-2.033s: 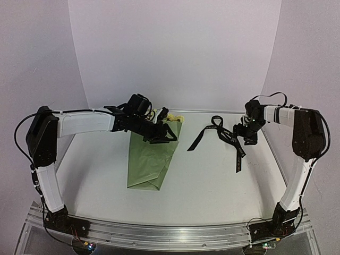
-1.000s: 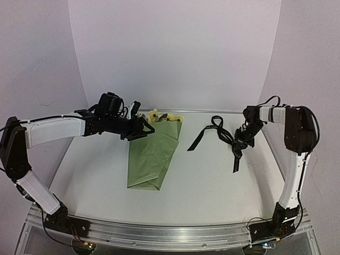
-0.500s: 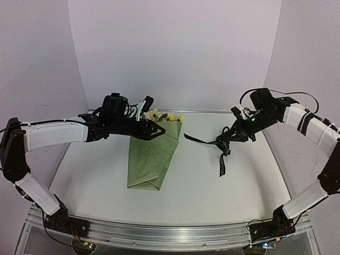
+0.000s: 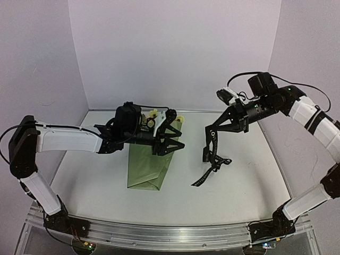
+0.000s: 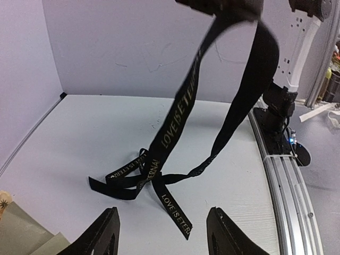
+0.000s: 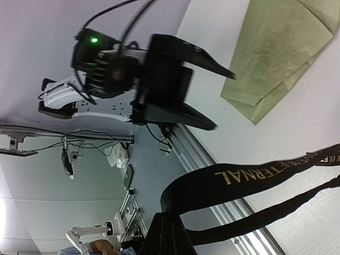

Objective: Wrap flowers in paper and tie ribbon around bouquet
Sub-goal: Pass from the right arm to the left, then pick up the right side of the ribbon from the center of the board.

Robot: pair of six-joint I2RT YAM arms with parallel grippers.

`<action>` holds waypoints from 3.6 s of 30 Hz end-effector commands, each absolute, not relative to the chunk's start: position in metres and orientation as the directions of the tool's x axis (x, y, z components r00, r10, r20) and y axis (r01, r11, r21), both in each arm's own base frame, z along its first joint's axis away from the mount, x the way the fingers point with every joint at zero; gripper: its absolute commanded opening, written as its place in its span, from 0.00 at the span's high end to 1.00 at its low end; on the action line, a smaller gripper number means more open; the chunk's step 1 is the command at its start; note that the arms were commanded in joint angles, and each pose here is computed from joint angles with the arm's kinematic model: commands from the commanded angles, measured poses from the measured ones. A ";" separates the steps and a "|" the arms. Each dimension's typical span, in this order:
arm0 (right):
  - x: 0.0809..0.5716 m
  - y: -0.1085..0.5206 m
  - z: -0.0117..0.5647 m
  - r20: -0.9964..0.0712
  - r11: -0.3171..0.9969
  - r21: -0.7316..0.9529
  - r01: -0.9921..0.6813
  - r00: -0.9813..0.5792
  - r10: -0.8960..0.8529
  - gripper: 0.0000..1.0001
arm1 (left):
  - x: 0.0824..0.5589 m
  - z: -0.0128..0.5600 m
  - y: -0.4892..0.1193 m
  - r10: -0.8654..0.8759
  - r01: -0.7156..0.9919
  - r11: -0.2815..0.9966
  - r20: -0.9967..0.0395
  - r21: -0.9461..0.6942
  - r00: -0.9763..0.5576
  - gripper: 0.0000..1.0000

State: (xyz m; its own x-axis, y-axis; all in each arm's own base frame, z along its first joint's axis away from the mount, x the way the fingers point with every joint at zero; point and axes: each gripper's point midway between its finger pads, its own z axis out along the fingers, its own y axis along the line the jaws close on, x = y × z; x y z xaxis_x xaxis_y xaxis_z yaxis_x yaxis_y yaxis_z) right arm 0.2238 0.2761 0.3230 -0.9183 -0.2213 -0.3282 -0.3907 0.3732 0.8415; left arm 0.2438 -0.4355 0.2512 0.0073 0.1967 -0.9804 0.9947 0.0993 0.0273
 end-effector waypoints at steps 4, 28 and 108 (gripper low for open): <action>0.208 0.292 0.375 -0.386 0.227 0.865 -0.446 -0.883 -0.266 1.00 | 0.239 0.263 -0.466 0.109 0.989 0.031 -0.984 0.142 0.138 0.41; 0.218 0.295 0.386 -0.431 0.255 0.837 -0.484 -0.871 -0.237 1.00 | 0.213 0.226 -0.501 0.071 0.997 -0.049 -0.996 -0.055 -0.051 0.37; 0.264 0.311 0.061 -0.030 0.899 0.224 -0.375 -0.925 -0.379 0.53 | 0.280 0.281 -0.101 -0.193 -0.117 0.975 -0.981 -0.188 -0.033 1.00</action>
